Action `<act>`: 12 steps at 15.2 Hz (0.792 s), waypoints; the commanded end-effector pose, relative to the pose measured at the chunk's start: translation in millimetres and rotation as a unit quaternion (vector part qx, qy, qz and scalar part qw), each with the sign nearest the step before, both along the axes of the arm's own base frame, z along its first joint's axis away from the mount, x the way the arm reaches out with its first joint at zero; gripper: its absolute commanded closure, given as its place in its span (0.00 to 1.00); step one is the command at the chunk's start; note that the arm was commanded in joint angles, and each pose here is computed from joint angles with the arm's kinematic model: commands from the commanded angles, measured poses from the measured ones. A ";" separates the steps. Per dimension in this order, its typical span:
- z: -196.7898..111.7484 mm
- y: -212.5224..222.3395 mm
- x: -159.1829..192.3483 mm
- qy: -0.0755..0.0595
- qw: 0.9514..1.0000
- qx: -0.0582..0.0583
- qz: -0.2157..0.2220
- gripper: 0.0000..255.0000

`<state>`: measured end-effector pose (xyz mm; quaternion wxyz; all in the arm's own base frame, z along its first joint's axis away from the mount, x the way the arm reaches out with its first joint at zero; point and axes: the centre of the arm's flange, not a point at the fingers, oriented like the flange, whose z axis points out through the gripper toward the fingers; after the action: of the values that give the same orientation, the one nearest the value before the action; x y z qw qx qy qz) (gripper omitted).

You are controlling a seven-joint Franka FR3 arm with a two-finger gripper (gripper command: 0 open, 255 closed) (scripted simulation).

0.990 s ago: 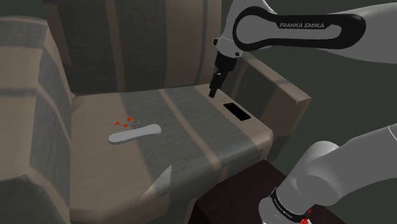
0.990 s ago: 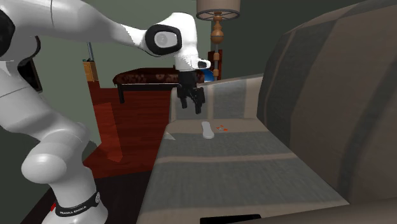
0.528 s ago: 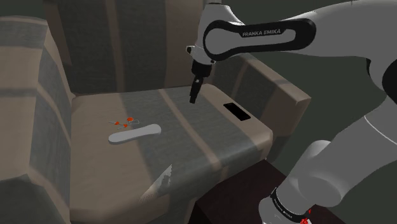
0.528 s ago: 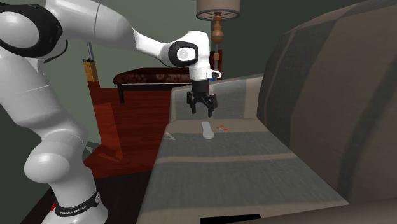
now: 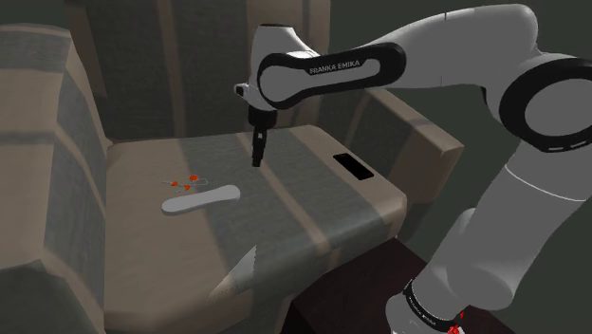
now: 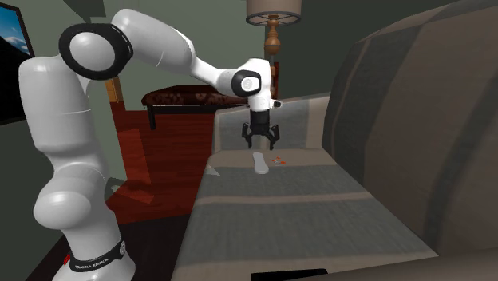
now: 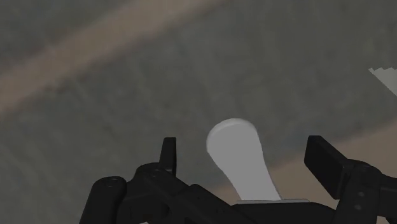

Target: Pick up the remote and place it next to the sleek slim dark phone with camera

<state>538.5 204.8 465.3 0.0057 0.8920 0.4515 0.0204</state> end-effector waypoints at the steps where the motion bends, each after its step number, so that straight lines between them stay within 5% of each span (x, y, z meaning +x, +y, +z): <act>1: -15.7 22.0 12.2 0.002 0.999 -0.002 0.033 0.00; 6: -49.7 76.8 31.8 0.006 0.994 -0.009 0.113 0.00; 12: -91.6 144.9 42.9 0.012 0.978 -0.017 0.207 0.00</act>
<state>579.2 339.0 380.9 0.0105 0.7894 0.6138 0.0040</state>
